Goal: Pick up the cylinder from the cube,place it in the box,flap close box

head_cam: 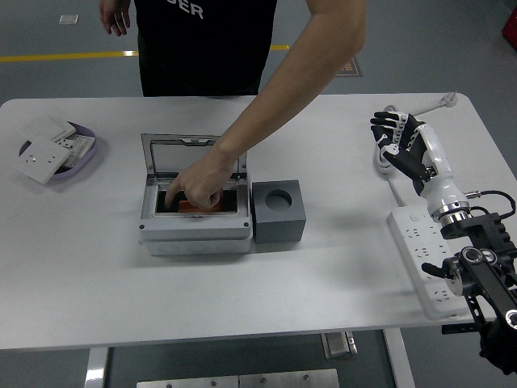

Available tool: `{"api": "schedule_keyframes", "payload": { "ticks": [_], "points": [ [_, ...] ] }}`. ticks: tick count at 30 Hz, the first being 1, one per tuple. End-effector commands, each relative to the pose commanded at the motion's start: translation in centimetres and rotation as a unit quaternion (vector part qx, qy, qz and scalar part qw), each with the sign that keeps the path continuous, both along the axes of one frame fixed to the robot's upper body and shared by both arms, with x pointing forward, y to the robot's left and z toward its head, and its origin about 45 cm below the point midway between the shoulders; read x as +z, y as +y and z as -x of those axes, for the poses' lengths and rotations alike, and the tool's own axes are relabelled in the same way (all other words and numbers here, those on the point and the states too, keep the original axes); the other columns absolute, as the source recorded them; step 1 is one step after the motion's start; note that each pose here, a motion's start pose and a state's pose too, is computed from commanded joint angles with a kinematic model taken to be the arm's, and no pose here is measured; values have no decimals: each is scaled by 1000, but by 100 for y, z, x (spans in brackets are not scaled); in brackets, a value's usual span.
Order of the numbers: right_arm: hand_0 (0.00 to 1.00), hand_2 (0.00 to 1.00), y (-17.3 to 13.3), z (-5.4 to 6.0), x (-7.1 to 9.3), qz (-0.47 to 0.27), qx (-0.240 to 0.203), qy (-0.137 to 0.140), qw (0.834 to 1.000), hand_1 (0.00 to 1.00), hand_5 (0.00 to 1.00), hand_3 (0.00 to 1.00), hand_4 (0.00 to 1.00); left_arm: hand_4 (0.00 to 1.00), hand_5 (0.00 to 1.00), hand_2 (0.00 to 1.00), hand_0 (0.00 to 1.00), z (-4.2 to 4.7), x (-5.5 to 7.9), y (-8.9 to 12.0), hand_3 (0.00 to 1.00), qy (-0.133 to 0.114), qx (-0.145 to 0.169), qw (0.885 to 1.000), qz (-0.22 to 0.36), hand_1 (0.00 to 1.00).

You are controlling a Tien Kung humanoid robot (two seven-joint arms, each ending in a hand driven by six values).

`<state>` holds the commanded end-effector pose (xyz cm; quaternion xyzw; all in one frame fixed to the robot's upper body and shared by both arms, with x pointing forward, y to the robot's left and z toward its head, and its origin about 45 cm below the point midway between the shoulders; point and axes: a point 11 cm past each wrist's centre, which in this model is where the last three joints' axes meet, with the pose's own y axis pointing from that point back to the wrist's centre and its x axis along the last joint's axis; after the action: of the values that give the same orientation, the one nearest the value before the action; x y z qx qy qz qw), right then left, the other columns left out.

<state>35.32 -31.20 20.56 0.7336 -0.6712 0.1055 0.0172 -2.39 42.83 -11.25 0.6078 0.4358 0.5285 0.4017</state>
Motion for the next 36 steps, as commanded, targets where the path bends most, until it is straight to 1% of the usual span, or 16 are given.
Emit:
{"api": "schedule_keyframes", "payload": {
  "ticks": [12, 20, 28, 36],
  "points": [
    [782, 688, -16, -8, 19, 2, -3, -3, 1000, 705, 327, 653, 623, 642, 199, 591, 602, -1, -2, -7, 583, 0, 1, 1000, 1, 579],
    [782, 689, -27, -8, 19, 3, -5, -2, 1000, 708, 327, 653, 622, 642, 199, 591, 602, 38, -3, -11, 583, 3, 3, 1000, 1, 580],
    [782, 689, -18, -10, 9, 2, -5, 0, 1000, 706, 331, 653, 620, 642, 199, 591, 602, 36, -4, -12, 583, 2, 4, 1000, 1, 580],
    [783, 689, -20, -7, -1, 0, -4, 1, 1000, 707, 331, 652, 618, 642, 199, 591, 602, 59, -5, -15, 583, 4, 6, 1000, 2, 580]
  ]
}}
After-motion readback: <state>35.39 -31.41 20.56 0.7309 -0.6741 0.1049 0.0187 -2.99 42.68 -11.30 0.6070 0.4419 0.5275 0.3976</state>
